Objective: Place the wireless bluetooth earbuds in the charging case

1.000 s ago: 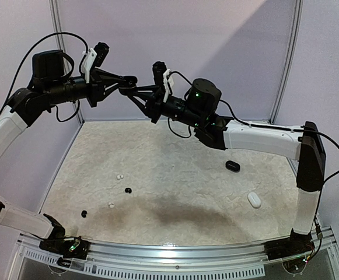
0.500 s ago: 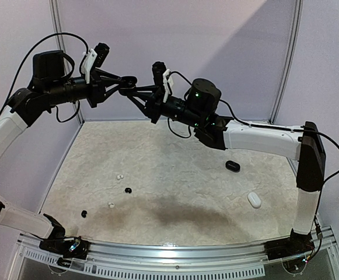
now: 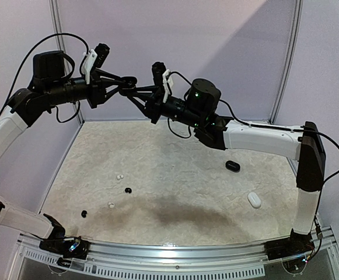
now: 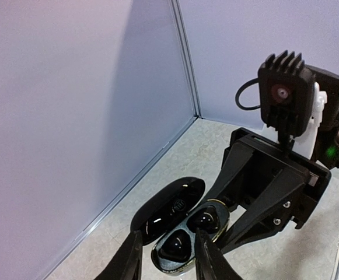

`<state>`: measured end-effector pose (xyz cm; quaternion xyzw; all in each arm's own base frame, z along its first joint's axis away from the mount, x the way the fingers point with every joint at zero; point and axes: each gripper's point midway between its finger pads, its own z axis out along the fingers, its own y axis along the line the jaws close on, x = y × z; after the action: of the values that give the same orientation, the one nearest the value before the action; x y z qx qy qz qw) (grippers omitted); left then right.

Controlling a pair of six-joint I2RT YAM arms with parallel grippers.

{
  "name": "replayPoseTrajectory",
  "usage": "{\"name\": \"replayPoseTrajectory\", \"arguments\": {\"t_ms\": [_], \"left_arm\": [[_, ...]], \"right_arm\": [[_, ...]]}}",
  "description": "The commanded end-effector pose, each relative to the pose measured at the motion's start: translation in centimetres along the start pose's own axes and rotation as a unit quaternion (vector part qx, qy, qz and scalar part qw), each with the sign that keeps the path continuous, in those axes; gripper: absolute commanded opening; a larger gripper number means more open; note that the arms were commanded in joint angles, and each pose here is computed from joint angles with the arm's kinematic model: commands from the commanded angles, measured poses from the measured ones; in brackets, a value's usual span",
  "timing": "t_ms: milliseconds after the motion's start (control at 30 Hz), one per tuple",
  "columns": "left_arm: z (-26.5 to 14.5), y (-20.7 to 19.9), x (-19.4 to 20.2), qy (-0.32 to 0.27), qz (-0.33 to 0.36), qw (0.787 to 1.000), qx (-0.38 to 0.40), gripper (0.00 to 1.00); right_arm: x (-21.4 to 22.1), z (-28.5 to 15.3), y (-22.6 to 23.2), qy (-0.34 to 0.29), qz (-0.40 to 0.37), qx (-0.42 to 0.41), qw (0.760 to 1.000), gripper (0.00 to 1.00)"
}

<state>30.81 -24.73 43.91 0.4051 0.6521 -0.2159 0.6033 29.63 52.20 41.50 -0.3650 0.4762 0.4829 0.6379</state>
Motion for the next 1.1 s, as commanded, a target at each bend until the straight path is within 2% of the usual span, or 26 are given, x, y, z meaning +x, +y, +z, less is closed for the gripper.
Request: {"name": "replayPoseTrajectory", "arguments": {"t_ms": [0, 200, 400, 533, 600, 700, 800, 933, 1067], "left_arm": [[0.6, -1.0, 1.6, 0.024, -0.01, 0.999, 0.019, 0.33], [0.4, -1.0, 1.2, 0.018, -0.008, 1.0, 0.02, 0.36], [-1.4, -2.5, -1.5, -0.025, 0.018, 0.998, 0.052, 0.45], [-2.8, -3.0, -2.9, -0.047, 0.027, 0.997, 0.056, 0.48], [-3.4, -1.5, -4.0, -0.062, 0.02, 0.998, 0.011, 0.48], [-4.3, 2.5, -5.2, -0.077, 0.022, 0.991, -0.104, 0.49], [-4.0, 5.3, -3.8, -0.048, 0.02, 0.984, -0.172, 0.51], [-2.4, 6.1, -0.2, 0.012, 0.0, 0.984, -0.175, 0.51], [-0.4, 3.1, 0.8, 0.022, -0.015, 0.997, -0.075, 0.52]], "right_arm": [[-2.2, 0.6, 0.7, -0.033, -0.008, -0.011, 0.999, 0.0], [-2.1, 0.5, 0.5, -0.028, -0.007, -0.008, 1.0, 0.0], [-1.4, 0.2, -1.2, -0.017, 0.025, 0.009, 1.0, 0.0], [-1.1, -0.2, -1.8, -0.01, 0.024, 0.016, 1.0, 0.0], [-0.9, -0.5, -1.6, -0.005, 0.018, 0.013, 1.0, 0.0], [-0.8, -1.0, -0.9, 0.003, 0.005, -0.003, 1.0, 0.0], [-1.2, -1.4, 0.8, 0.007, -0.008, -0.047, 0.999, 0.0], [-2.0, -1.8, 3.7, 0.0, -0.019, -0.112, 0.994, 0.0], [-1.9, -1.5, 5.5, 0.006, -0.018, -0.144, 0.989, 0.0]]}}
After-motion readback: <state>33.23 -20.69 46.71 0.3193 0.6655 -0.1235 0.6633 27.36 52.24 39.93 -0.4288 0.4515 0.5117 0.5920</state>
